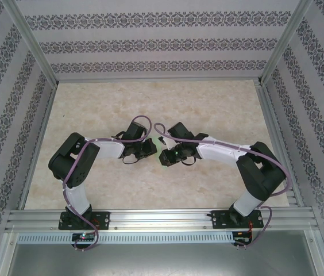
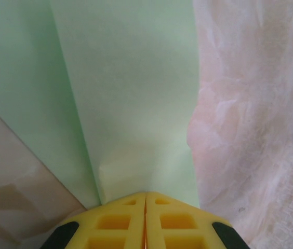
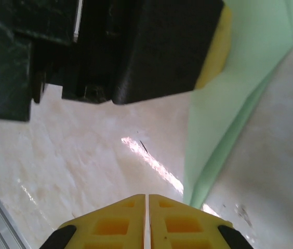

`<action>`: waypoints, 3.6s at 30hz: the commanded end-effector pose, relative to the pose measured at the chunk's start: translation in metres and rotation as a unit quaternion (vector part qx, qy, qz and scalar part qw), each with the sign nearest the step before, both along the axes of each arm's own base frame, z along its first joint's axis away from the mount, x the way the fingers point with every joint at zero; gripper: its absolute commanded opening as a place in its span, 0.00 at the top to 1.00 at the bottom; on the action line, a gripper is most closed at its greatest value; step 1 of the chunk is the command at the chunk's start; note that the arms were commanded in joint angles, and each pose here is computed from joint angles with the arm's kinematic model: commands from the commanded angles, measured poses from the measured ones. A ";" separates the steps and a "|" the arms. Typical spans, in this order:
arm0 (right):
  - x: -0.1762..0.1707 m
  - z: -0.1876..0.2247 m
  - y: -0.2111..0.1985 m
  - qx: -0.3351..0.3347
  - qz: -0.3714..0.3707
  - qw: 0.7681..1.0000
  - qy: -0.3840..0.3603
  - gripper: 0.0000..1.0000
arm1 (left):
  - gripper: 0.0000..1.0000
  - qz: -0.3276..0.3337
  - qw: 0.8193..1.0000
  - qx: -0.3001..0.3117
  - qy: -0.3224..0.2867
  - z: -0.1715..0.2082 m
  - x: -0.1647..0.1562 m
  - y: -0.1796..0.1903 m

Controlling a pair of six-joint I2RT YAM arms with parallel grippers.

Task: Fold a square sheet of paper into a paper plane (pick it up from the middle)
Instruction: Fold the wing for the fifth time at the center of the table.

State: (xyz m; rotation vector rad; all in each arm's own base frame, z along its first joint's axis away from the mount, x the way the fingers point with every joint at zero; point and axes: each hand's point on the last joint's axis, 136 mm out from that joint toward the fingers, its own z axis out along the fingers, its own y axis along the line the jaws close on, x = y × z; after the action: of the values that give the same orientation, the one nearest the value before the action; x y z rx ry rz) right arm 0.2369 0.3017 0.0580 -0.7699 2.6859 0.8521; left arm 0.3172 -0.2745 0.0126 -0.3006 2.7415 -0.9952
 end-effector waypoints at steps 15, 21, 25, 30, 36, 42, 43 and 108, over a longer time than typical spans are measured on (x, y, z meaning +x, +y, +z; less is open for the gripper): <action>-0.019 -0.053 -0.019 -0.045 -0.012 0.997 0.068 0.90 | 0.91 0.043 0.979 0.171 0.098 -0.079 -0.041 0.066; -0.034 -0.065 -0.033 -0.059 -0.015 0.994 0.091 0.91 | 0.91 0.044 0.978 0.178 0.101 -0.081 -0.042 0.068; -0.044 -0.068 -0.040 -0.054 -0.022 0.993 0.103 0.92 | 0.91 0.044 0.978 0.179 0.101 -0.080 -0.042 0.068; -0.051 -0.066 -0.045 -0.028 -0.036 0.992 0.115 0.92 | 0.91 0.042 0.977 0.180 0.102 -0.081 -0.043 0.068; -0.032 -0.034 -0.036 0.022 -0.044 0.996 0.081 0.92 | 0.91 0.041 0.978 0.176 0.100 -0.079 -0.042 0.067; -0.003 0.001 -0.014 0.057 -0.041 0.997 0.028 0.92 | 0.91 0.038 0.980 0.167 0.098 -0.077 -0.040 0.063; 0.001 0.003 -0.009 0.060 -0.037 0.997 0.026 0.92 | 0.91 0.038 0.980 0.167 0.098 -0.077 -0.040 0.063; 0.002 -0.065 -0.019 0.021 -0.086 0.986 0.139 0.96 | 0.89 -0.028 0.998 0.007 -0.051 -0.010 -0.028 -0.006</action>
State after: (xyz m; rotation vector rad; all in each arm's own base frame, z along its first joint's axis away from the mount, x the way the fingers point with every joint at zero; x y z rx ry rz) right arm 0.2469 0.2959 0.0130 -0.4797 2.8297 1.0919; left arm 0.2931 -0.2943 0.0228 -0.1359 2.6291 -1.1009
